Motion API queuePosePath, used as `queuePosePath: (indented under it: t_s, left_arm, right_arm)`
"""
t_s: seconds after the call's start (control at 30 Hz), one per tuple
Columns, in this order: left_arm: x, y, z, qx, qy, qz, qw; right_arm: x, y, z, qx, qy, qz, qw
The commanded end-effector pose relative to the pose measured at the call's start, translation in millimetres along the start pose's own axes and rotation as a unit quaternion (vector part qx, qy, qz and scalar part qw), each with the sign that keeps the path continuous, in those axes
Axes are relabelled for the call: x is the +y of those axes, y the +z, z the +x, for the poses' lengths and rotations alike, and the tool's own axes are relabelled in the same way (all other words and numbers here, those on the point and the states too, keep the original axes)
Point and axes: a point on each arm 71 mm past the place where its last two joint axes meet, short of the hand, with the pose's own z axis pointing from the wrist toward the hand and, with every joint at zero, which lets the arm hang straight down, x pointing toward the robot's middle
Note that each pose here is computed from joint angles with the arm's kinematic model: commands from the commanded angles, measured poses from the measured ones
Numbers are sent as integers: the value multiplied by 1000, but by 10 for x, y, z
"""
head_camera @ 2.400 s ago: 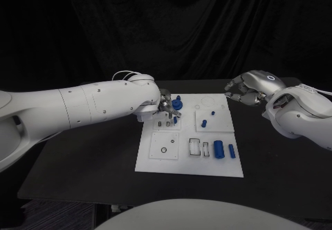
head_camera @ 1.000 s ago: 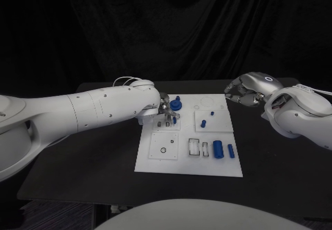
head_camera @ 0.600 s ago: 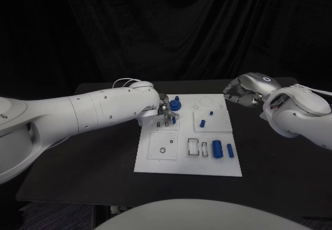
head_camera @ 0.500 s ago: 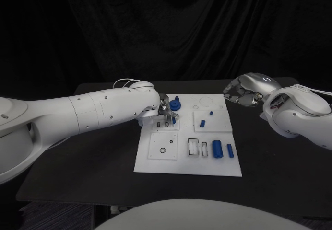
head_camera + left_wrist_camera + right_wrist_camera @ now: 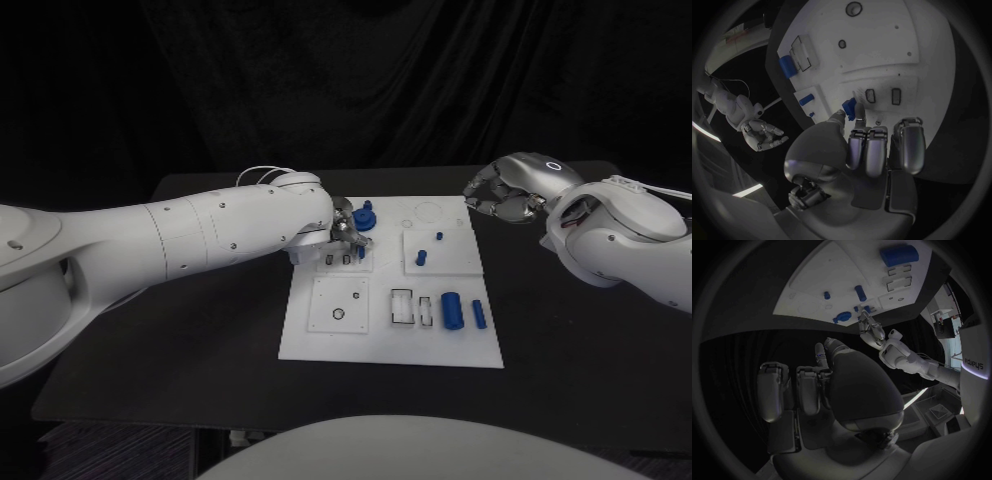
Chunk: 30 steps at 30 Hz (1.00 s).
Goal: Assemble the parts on the task board
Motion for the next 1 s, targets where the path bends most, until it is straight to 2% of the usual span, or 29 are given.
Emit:
queuePosePath:
  t_s: [0.03,0.6,1.0]
  left_arm:
    - [-32,4,19,3,0,11,1000]
    - [-43,2,58,15,6,16,1000]
    - [-20,-8,60,14,4,15,1000]
  right_arm:
    - [-10,-2,18,6,-1,7,1000]
    - [-15,3,28,10,-2,10,1000]
    - [-19,4,32,13,-3,12,1000]
